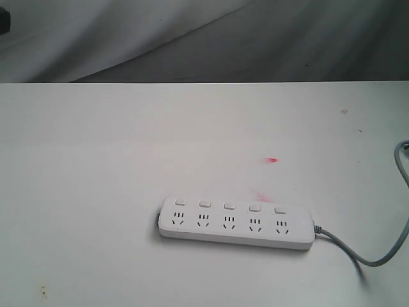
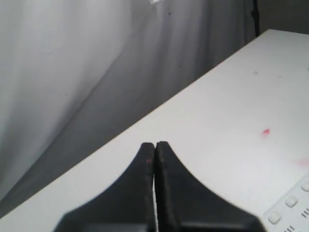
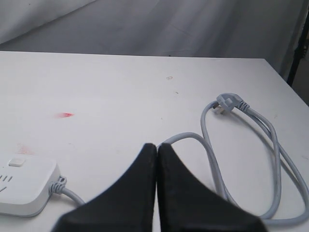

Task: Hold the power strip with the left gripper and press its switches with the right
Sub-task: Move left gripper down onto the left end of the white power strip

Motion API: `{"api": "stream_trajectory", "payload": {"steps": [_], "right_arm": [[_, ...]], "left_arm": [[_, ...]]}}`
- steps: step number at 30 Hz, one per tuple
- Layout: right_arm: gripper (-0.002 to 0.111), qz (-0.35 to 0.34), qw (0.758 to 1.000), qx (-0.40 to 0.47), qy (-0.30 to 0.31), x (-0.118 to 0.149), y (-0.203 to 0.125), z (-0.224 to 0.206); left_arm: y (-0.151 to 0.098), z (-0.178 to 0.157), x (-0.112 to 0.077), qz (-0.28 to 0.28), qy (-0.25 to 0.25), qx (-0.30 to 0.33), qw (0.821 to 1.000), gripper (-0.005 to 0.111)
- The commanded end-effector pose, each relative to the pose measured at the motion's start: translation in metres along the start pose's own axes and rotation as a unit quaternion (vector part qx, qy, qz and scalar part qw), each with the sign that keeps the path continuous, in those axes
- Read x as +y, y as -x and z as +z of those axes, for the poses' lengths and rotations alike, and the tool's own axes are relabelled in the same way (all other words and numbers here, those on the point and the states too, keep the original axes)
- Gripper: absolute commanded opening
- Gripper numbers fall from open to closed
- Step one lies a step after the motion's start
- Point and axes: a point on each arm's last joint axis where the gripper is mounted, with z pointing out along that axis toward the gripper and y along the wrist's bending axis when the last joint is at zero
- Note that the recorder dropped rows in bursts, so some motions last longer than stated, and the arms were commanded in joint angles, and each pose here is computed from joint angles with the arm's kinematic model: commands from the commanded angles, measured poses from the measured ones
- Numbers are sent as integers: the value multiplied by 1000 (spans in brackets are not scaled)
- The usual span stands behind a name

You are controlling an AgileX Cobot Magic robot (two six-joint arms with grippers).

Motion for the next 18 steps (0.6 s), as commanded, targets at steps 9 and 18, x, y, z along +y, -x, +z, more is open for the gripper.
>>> {"api": "stream_trajectory", "payload": {"steps": [9,18], "right_arm": [[0,3,1000,-4,-3,0,0,0],[0,3,1000,-4,-3,0,0,0]], "left_arm": [[-74,26,41,-55,-171,34,983,1],[-90,26,37,-151,-184,112,965,1]]}}
